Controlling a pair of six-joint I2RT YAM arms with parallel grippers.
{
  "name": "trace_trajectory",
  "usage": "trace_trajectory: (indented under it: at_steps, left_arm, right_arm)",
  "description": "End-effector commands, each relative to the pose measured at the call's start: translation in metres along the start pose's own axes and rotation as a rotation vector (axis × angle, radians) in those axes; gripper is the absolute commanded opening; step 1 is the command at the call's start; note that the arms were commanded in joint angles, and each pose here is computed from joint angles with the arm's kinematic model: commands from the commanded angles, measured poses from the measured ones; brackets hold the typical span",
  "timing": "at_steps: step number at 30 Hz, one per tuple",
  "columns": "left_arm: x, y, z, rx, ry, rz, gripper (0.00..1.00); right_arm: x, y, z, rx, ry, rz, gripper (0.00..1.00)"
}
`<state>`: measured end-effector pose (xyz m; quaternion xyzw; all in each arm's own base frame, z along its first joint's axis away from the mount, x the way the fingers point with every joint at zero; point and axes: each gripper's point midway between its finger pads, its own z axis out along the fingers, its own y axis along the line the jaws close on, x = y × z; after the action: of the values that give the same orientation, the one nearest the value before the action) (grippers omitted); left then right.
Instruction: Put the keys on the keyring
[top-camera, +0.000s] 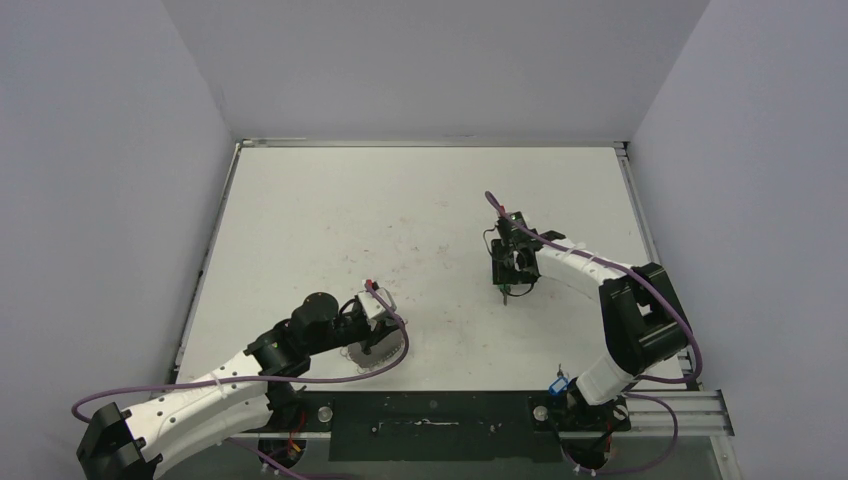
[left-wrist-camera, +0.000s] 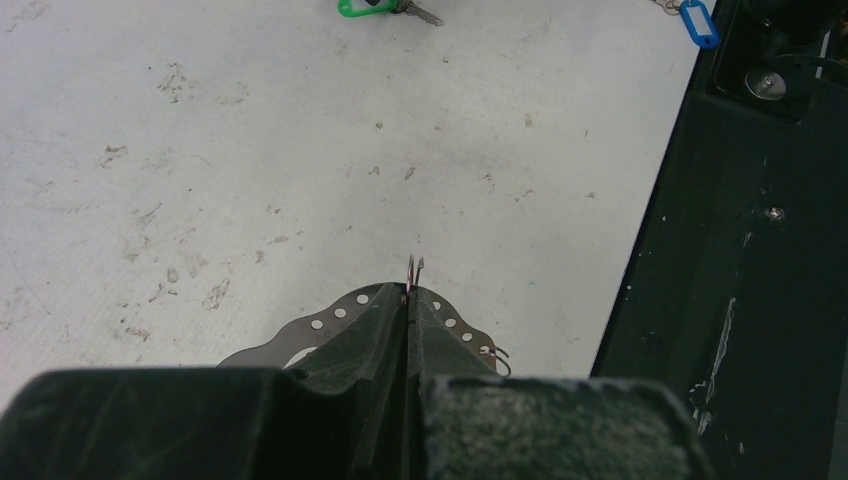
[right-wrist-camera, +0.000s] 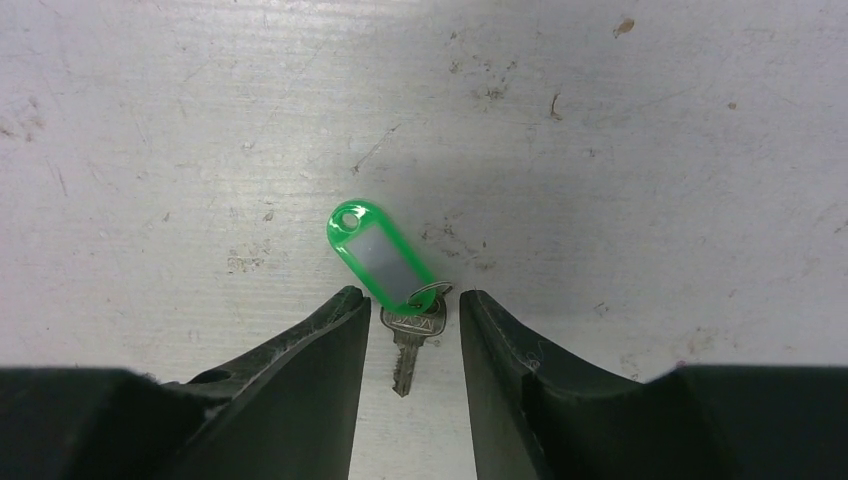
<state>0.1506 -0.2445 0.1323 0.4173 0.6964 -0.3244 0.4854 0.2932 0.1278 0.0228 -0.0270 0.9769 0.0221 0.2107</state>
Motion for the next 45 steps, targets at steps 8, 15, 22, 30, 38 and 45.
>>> trace_trajectory:
  at_steps: [8,15,22,30,38,45]
  left_arm:
    - [-0.015,0.002,-0.002,-0.010,-0.043,0.014,0.00]
    - [-0.015,0.002,-0.004,-0.012,-0.042,0.017,0.00]
    - [-0.013,0.003,-0.005,-0.016,-0.039,0.018,0.00]
    - [-0.010,0.003,-0.004,-0.017,-0.035,0.017,0.00]
    - [-0.009,0.003,-0.003,-0.016,-0.034,0.017,0.00]
    - [-0.009,0.003,-0.004,-0.017,-0.035,0.017,0.00]
  right_arm:
    - [-0.011,0.001,0.003,0.030,-0.018,0.013,0.38]
    - [-0.008,0.010,0.005,0.003,-0.002,-0.011,0.08]
    - [-0.011,0.042,-0.021,-0.069,-0.044,-0.136,0.00]
    - [-0.008,0.080,-0.049,-0.258,-0.093,-0.217,0.00]
    - [-0.014,0.045,-0.046,-0.053,-0.114,-0.169,0.42]
    - [-0.014,0.030,-0.032,0.070,-0.083,-0.160,0.50]
